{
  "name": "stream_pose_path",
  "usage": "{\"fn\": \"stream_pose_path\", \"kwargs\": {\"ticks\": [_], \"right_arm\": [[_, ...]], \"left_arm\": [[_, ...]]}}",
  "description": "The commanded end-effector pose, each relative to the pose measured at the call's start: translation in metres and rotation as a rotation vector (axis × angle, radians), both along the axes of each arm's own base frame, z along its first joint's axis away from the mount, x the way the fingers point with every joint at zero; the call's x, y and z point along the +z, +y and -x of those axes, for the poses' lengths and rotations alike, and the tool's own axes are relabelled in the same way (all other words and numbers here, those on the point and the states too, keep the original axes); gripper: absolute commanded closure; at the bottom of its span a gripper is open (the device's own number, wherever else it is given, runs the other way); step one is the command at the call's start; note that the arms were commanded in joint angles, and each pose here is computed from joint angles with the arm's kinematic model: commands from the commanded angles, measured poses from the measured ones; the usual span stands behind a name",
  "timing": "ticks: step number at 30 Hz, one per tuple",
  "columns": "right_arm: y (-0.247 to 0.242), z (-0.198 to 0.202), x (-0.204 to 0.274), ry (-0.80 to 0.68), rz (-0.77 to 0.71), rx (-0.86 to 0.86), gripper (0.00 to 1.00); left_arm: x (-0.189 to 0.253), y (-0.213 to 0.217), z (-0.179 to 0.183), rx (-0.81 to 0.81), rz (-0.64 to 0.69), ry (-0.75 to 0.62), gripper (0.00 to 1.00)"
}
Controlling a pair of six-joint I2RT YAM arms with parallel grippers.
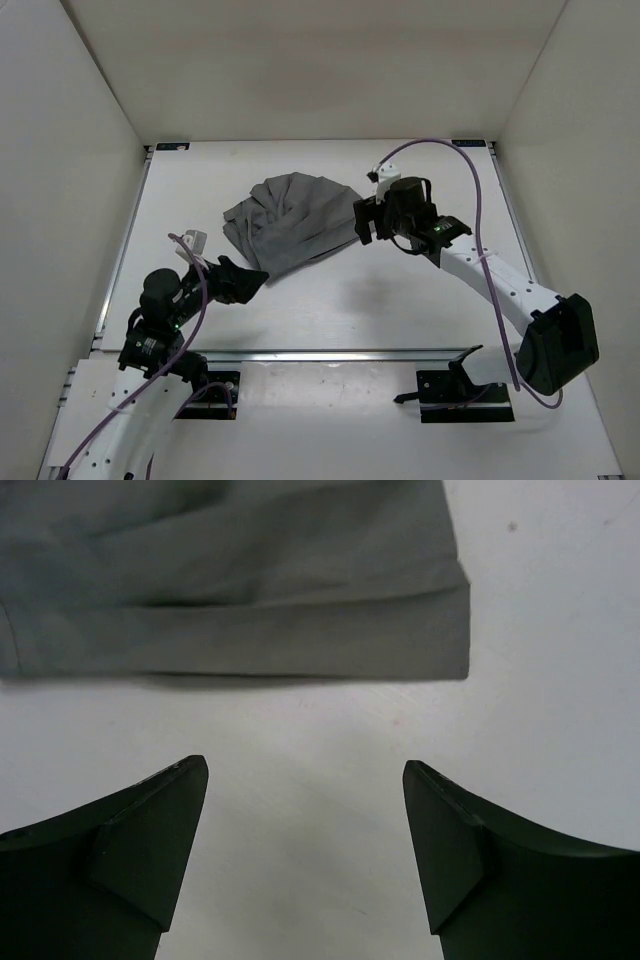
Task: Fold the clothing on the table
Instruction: Flatten the skirt out
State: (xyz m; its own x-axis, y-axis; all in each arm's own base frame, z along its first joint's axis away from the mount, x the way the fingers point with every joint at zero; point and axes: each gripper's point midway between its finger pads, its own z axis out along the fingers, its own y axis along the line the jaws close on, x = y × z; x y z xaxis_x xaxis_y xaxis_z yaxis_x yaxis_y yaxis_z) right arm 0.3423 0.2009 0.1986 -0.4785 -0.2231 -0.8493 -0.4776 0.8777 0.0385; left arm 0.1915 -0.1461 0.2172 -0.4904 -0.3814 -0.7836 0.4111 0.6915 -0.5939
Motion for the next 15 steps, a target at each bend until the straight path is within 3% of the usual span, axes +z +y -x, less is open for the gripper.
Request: {"fn": "stream_pose_path", "kwargs": {"ticks": [1,5,7,11,12,13,15], "right_arm": [[0.015,0.002,-0.004,-0.025,-0.022,0.090,0.23],[0.056,0.018,-0.019,-0.064,-0.017,0.267,0.21],[0.086,0.038,-0.038,-0.098,-0.002,0.397,0.16],[0.128,0.054,-0.053,-0.161,-0.004,0.538,0.18],[0.131,0.054,-0.064,-0.159,0.017,0.542,0.21],[0.139,0.055,-0.065,-0.185,0.040,0.569,0.21],[0.147,0.052,-0.085,-0.176,0.095,0.591,0.23]], "left_arm": [[0.038,-0.001,0.003,-0.032,-0.020,-0.132,0.01],[0.096,0.016,0.014,0.055,0.021,-0.340,0.01],[0.101,0.022,0.011,0.086,-0.019,-0.341,0.02],[0.107,0.017,0.012,0.036,-0.085,-0.380,0.03],[0.108,0.018,0.013,0.042,-0.083,-0.396,0.14],[0.110,0.024,0.011,0.075,-0.093,-0.409,0.37],[0.114,0.034,0.009,0.132,-0.116,-0.408,0.57]]}}
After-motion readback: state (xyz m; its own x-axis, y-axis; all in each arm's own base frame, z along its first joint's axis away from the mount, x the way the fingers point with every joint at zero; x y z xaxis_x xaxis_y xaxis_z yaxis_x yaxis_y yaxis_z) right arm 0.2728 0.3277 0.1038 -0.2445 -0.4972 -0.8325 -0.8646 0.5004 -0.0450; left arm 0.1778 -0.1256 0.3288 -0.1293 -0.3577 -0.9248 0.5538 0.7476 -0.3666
